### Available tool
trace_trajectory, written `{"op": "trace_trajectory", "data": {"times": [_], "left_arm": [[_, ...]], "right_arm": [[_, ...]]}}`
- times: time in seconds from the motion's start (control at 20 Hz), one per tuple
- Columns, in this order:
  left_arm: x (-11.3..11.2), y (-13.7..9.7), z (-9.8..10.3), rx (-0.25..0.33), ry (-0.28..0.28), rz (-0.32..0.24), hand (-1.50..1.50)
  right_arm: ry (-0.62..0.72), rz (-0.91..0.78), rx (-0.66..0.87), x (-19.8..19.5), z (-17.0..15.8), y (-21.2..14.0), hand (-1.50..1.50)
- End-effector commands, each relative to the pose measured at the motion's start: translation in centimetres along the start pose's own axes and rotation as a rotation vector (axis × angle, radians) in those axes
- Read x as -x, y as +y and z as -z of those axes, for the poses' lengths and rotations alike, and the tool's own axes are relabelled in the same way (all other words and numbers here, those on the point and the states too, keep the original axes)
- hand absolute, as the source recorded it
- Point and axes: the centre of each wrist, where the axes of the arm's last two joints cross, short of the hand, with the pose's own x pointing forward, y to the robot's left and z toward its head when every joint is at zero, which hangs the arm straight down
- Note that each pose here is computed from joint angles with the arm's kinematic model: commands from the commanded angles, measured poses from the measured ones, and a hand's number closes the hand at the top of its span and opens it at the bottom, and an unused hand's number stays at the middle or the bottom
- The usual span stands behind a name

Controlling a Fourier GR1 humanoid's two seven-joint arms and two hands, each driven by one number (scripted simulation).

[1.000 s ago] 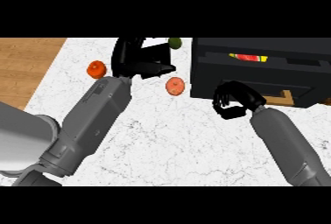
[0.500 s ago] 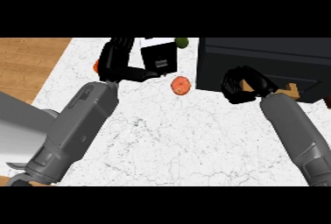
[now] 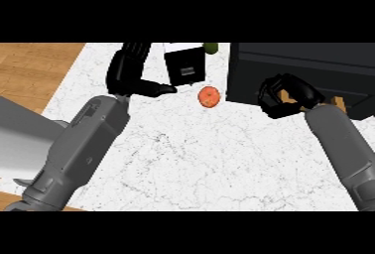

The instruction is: Pick up the cup, place it into the drawer and close the drawer

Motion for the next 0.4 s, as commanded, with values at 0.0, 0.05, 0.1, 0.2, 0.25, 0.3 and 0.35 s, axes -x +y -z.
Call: {"op": "trace_trajectory", "data": {"times": [0.0,0.05,0.1,0.2,0.25,0.3,0.35], "left_arm": [[-0.1,0.4,-0.3,0.017,0.004,-0.017,-1.50],[-0.3,-0.2,0.0,0.022,0.001,-0.022,-1.50],[-0.4,0.2,-0.1,0.024,-0.010,-0.022,-1.50],[1.0,-0.3,-1.2,0.021,0.025,-0.035,-1.50],[0.1,0.7,-0.8,0.018,0.012,-0.032,-1.50],[0.2,0.4,-0.8,0.028,0.013,-0.021,-1.50],[0.1,0.6,-0.9,0.031,0.011,-0.036,-1.50]], "right_arm": [[-0.006,-0.122,0.261,-4.7,-0.4,-8.1,1.50],[-0.013,-0.118,0.256,-5.1,0.0,-7.9,1.50],[-0.014,-0.102,0.260,-4.8,-0.7,-8.5,1.50],[-0.023,-0.111,0.257,-5.4,-0.8,-9.2,1.50],[-0.033,-0.095,0.256,-5.1,-0.9,-8.9,1.50],[-0.030,-0.087,0.249,-5.1,-0.7,-8.6,1.50],[-0.027,-0.095,0.242,-5.0,-1.3,-9.2,1.50]]}}
